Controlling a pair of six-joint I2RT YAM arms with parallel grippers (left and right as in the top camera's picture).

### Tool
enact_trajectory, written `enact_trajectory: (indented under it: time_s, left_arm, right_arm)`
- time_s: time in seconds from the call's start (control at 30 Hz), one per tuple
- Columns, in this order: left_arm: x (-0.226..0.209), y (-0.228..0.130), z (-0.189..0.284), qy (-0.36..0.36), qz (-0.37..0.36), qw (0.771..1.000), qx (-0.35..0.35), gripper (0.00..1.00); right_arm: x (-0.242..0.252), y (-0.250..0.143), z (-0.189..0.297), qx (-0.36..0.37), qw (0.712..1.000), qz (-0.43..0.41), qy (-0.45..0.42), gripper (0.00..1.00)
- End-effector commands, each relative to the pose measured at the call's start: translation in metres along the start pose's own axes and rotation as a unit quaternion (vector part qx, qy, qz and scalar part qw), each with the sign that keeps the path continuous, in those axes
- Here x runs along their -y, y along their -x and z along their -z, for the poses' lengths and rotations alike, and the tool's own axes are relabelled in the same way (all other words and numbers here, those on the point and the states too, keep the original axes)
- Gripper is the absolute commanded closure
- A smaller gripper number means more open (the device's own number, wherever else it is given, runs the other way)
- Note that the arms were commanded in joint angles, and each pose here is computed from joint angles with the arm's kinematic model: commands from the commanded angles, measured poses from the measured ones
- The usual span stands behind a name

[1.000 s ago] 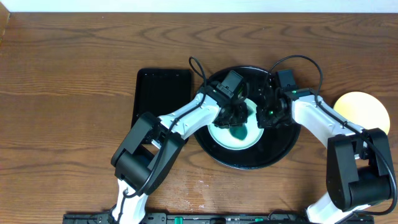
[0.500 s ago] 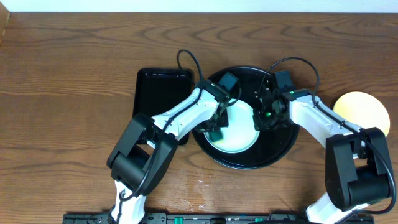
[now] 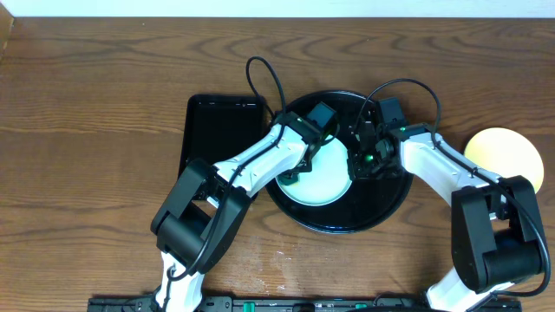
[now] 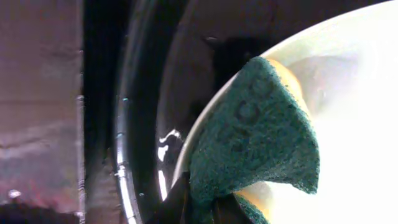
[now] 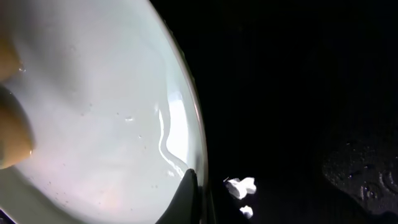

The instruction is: Clean dirty plates on tray and stack at the side

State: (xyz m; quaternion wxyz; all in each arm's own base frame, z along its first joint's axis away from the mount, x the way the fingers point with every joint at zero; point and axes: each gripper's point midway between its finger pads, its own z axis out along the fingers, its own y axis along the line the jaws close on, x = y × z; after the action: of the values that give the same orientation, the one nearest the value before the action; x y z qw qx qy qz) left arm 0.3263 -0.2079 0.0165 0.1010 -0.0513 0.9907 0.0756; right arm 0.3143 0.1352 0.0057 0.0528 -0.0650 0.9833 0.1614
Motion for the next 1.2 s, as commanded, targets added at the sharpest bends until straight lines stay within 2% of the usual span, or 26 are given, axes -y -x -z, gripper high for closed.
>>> enact_trajectory:
  time_s: [0.0,0.1,0.17,0.33,0.47,0.67,0.73,0.77,1.0,1.17]
  left_arm:
    - [0.001,-0.01,-0.026,-0.034,0.018,0.998,-0.053,0.92]
    - [0.055,-0.017,-0.021,-0.171,0.006,0.981,-0.087,0.88]
    - [0.08,-0.019,-0.017,-0.23,0.002,0.968,-0.098,0.87]
    - [0.112,-0.033,-0.007,-0.301,0.018,0.942,-0.145,0.85]
    - [0.138,-0.051,0.011,-0.359,-0.008,0.916,-0.177,0.85]
    - [0.148,-0.07,0.016,-0.359,-0.031,0.914,-0.186,0.85]
    - [0.147,-0.07,0.015,-0.358,-0.044,0.915,-0.181,0.92]
    - [0.143,-0.067,0.013,-0.353,-0.048,0.918,-0.175,0.92]
    - [0.075,-0.028,-0.007,-0.236,0.017,0.961,-0.144,0.92]
    - [0.021,0.008,0.02,-0.173,0.024,0.981,-0.081,0.92]
  right_arm:
    - [0.04,-0.009,-0.003,-0.014,0.996,-0.007,-0.089,0.99]
    - [0.04,-0.009,-0.003,-0.015,0.996,-0.007,-0.089,0.99]
    - [0.04,-0.01,-0.003,-0.016,0.996,-0.008,-0.089,0.99]
    - [0.04,-0.01,-0.003,-0.016,0.996,-0.008,-0.089,0.99]
    - [0.04,-0.01,-0.003,-0.016,0.996,-0.008,-0.089,0.99]
    - [0.04,-0.01,-0.003,-0.016,0.996,-0.008,-0.089,0.99]
    - [0.04,-0.01,-0.003,-0.017,0.996,-0.008,-0.089,0.99]
    - [0.04,-0.01,-0.003,-0.017,0.996,-0.008,-0.089,0.99]
    - [0.04,-0.012,-0.003,-0.02,0.996,-0.009,-0.089,0.99]
    - [0.04,-0.012,-0.003,-0.021,0.996,-0.009,-0.089,0.99]
